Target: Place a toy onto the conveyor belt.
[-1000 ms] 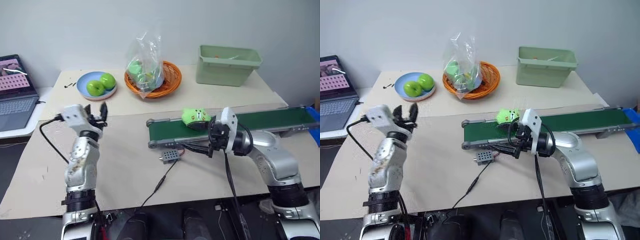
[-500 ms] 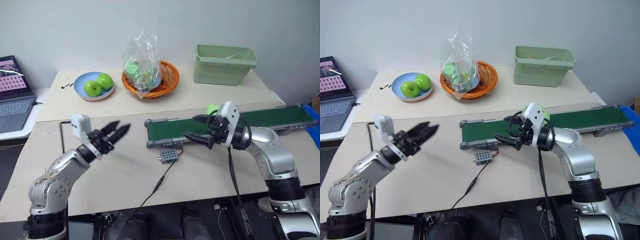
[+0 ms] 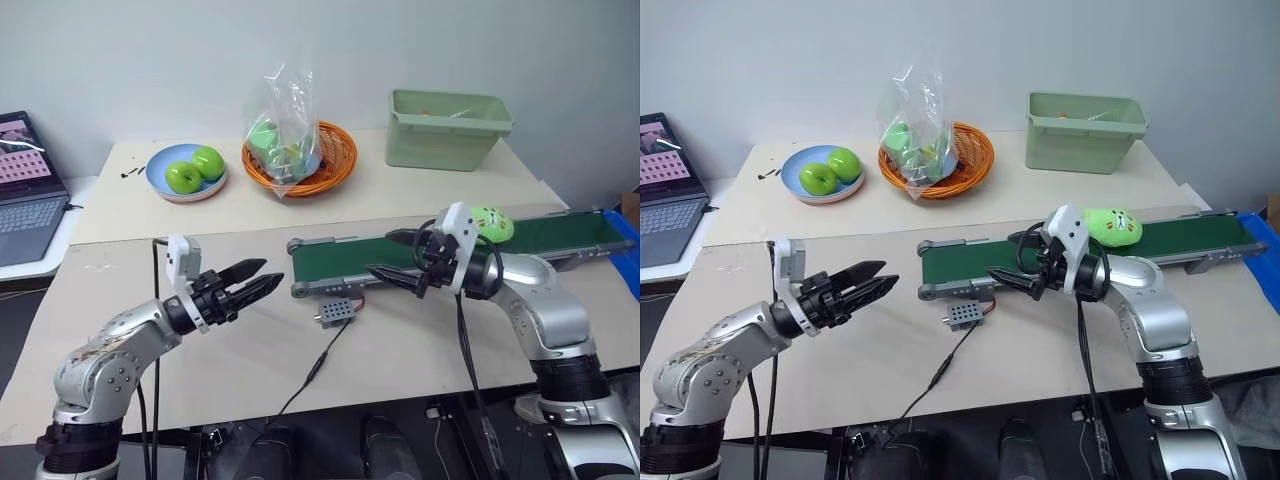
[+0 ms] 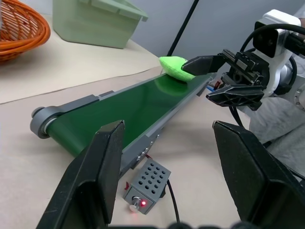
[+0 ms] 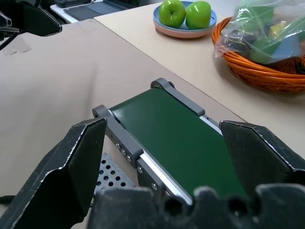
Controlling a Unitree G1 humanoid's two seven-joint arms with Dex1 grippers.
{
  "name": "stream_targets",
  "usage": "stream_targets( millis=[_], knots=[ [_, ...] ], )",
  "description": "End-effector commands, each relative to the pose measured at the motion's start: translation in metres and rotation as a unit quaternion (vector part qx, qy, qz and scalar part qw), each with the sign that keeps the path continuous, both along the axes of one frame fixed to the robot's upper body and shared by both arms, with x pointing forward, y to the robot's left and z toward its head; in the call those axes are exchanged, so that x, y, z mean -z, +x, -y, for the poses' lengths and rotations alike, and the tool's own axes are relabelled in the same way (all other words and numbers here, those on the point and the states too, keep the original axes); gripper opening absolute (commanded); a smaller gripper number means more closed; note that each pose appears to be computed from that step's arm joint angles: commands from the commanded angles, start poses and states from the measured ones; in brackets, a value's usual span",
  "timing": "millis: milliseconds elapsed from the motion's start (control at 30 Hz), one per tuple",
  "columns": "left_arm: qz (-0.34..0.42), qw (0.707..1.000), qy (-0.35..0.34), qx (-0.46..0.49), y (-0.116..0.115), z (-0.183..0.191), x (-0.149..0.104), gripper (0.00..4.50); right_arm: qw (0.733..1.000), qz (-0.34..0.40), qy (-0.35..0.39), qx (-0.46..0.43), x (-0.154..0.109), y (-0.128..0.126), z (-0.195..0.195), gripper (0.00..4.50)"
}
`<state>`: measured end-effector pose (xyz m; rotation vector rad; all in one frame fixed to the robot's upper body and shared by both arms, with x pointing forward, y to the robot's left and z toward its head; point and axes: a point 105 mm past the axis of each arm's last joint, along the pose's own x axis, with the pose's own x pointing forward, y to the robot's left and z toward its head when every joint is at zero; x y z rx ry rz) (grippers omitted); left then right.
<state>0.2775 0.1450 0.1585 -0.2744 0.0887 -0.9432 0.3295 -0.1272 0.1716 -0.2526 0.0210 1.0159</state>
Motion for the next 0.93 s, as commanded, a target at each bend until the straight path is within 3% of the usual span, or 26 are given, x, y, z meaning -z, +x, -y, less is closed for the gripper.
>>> stream_targets(
  millis=[33, 400, 733, 933],
  knots=[
    [0.033, 0.999, 0.015, 0.016, -0.002, 0.007, -0.01, 3.15, 1.0, 0.03, 0.0, 0.002, -0.014, 0.0, 0.003, 4.5],
    [0.106, 0.985, 0.13, 0.034, 0.0, 0.021, -0.011, 3.15, 1.0, 0.03, -0.003, -0.001, -0.013, -0.002, 0.003, 4.5],
    [0.123, 0.979, 0.149, 0.069, 0.0, 0.031, -0.011, 3.15, 1.0, 0.031, -0.004, 0.004, -0.013, -0.003, 0.007, 4.5],
    [0.136, 0.976, 0.166, 0.033, 0.016, 0.029, -0.005, 3.15, 1.0, 0.029, -0.006, 0.01, -0.012, -0.006, 0.009, 4.5]
  ],
)
